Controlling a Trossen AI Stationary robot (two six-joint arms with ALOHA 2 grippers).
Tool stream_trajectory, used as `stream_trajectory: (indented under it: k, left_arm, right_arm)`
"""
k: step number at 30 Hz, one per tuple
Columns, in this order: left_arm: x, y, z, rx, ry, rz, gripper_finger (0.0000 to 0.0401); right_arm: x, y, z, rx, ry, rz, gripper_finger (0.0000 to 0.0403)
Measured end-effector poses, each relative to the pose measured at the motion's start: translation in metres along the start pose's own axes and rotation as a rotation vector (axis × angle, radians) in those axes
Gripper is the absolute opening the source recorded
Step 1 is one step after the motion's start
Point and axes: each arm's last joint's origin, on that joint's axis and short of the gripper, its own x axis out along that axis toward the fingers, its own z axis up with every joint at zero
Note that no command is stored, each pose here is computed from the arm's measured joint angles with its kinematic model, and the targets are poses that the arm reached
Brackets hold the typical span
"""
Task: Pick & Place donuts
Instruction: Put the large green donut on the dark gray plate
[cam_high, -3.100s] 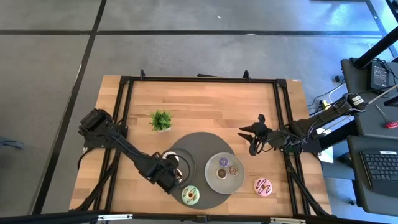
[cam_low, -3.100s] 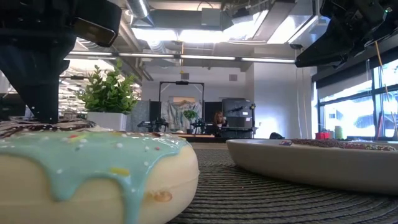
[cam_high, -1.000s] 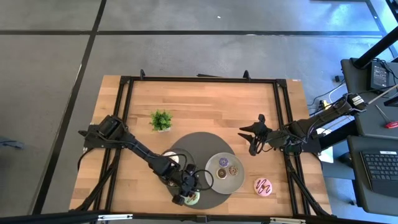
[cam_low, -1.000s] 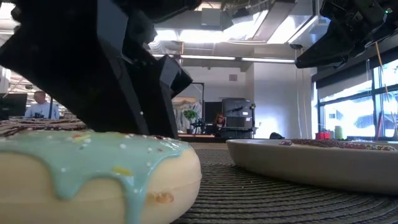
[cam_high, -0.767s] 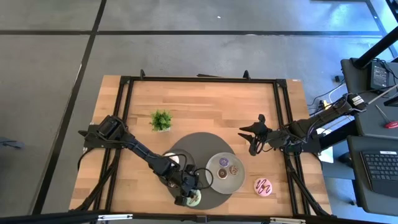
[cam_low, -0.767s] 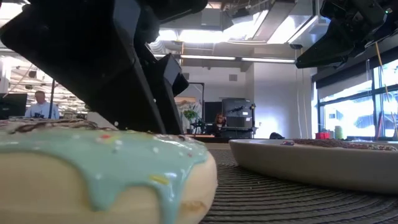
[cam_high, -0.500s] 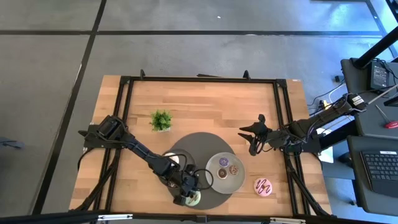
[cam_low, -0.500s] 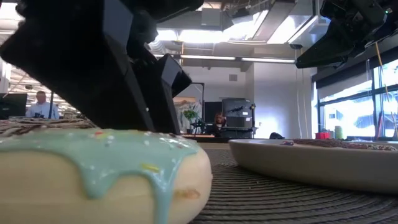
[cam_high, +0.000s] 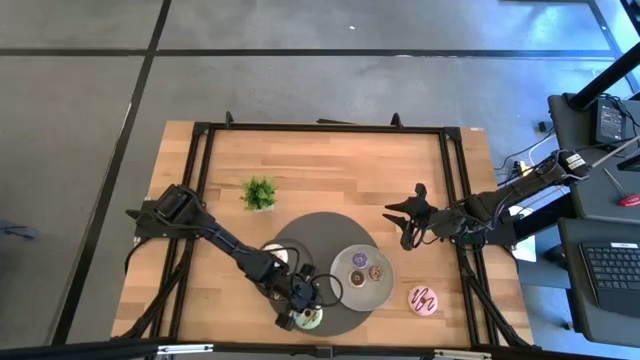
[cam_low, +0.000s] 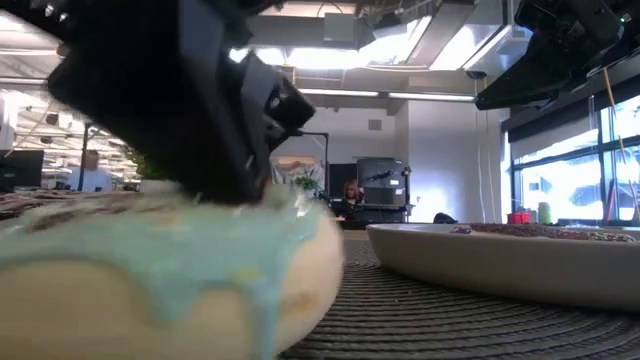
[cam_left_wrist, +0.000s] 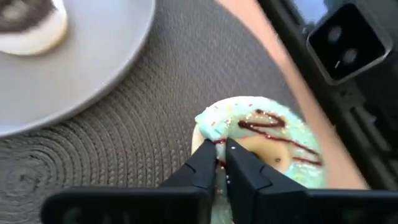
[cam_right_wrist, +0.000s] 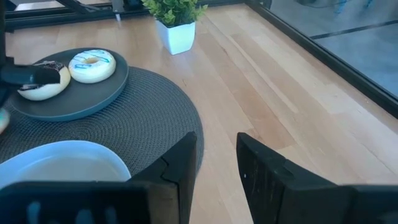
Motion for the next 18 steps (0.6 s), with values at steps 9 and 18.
stream_trajectory:
  k: [9,18]
  left_arm:
    - [-0.059,0.015,0.027,-0.094,-0.079,0.053,0.0016]
    - [-0.075,0.042,0.003,-0.249,0.134,0.419,0.0013]
  right_arm:
    - [0.000,0.000,0.000,-0.001,0.001,0.000,0.0116]
    - [0.000,0.000,0.000,-0.004,0.004,-0.001,0.0116]
